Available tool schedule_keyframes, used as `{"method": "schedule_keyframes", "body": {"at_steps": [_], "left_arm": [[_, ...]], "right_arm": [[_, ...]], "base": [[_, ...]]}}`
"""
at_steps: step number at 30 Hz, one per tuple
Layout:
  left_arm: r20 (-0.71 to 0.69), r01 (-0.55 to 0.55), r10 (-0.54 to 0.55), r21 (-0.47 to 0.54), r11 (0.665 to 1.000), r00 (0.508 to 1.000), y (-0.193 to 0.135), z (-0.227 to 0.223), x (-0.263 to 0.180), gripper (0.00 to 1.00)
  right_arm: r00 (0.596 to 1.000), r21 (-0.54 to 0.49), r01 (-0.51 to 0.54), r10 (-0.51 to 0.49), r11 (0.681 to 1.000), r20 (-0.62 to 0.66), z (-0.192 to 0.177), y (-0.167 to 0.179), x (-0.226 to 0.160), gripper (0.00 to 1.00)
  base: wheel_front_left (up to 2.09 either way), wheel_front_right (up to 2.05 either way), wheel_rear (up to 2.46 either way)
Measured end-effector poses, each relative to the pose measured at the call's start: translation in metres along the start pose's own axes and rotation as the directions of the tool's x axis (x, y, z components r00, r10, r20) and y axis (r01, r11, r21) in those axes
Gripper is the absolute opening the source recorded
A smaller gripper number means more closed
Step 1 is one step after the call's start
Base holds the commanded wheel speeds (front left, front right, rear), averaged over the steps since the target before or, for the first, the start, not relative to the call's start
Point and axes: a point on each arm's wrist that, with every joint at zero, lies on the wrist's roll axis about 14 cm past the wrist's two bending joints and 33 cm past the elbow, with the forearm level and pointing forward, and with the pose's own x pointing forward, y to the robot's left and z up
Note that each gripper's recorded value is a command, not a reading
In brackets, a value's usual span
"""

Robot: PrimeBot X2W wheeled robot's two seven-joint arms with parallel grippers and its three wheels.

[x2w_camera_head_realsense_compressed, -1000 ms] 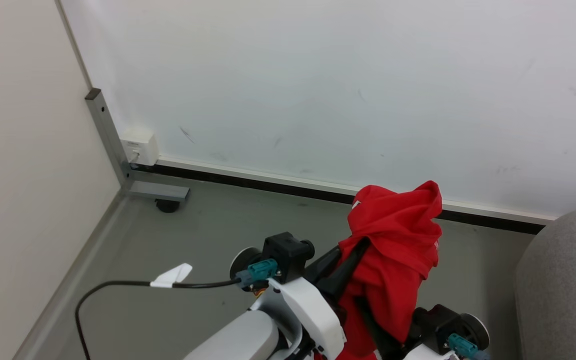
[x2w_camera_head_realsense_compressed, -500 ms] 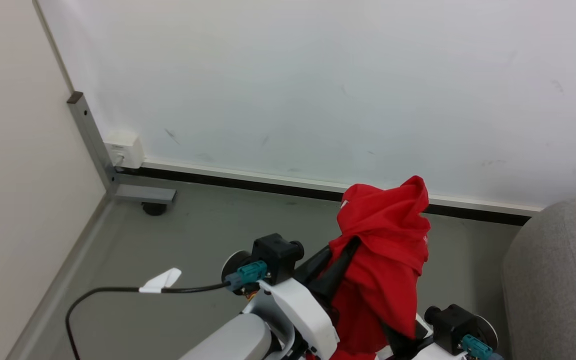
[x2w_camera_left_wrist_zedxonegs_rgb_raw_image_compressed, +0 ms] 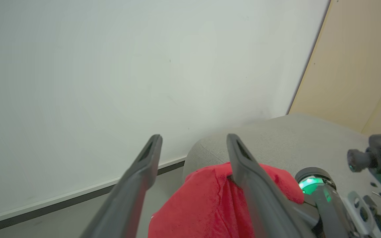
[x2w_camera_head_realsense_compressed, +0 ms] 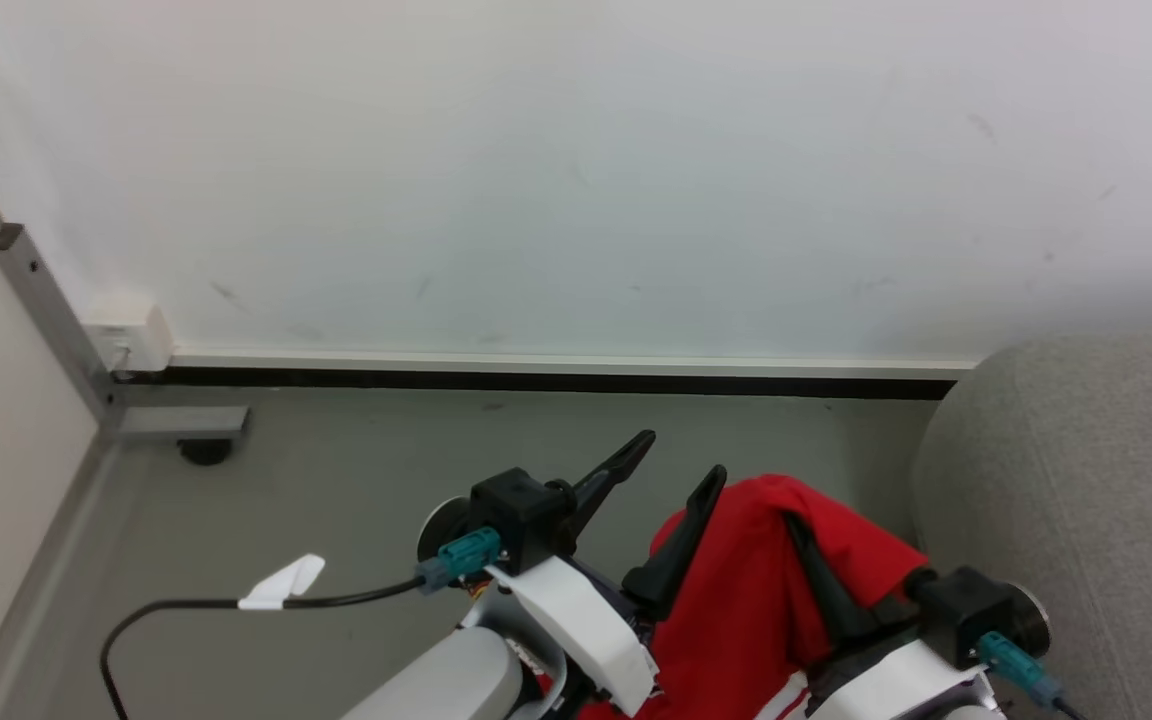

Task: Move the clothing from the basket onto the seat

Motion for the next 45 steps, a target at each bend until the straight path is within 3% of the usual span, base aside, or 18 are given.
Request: {"method": "schedule_keyframes", "body": {"at_steps": [5,10,22,31,38,45], "left_arm": [[-0.004,0.062,-0.062,-0.013,0.998,0.998,-0.016,-0.008,0.011,1.0],[-0.011,0.135,-0.135,-0.026,0.99,0.991,-0.036,-0.017,0.023,1.0],[-0.024,0.327,-0.33,-0.076,0.942,0.944,-0.094,-0.038,0.049,1.0],[-0.037,0.427,-0.434,-0.12,0.896,0.9,-0.133,-0.054,0.056,1.0],[-0.05,0.443,-0.453,-0.133,0.886,0.89,-0.138,-0.063,0.056,1.0],[-0.064,0.433,-0.443,-0.132,0.892,0.894,-0.128,-0.074,0.057,1.0]], "right_arm": [[0.988,-0.054,0.126,-0.121,0.991,0.092,0.034,-0.046,-0.015,0.0],[0.957,-0.126,0.258,-0.235,0.958,0.17,0.066,-0.093,-0.045,0.0],[0.826,-0.207,0.543,-0.472,0.814,0.309,0.122,-0.169,-0.139,0.0],[0.743,-0.189,0.657,-0.584,0.73,0.328,0.124,-0.182,-0.191,0.0],[0.728,-0.18,0.674,-0.602,0.716,0.328,0.123,-0.185,-0.196,0.0],[0.761,-0.261,0.639,-0.544,0.724,0.354,0.147,-0.196,-0.173,0.0]], "base": [[0.0,0.0,0.0],[0.0,0.0,0.0],[0.0,0.0,0.0],[0.0,0.0,0.0],[0.0,0.0,0.0],[0.0,0.0,0.0]]}}
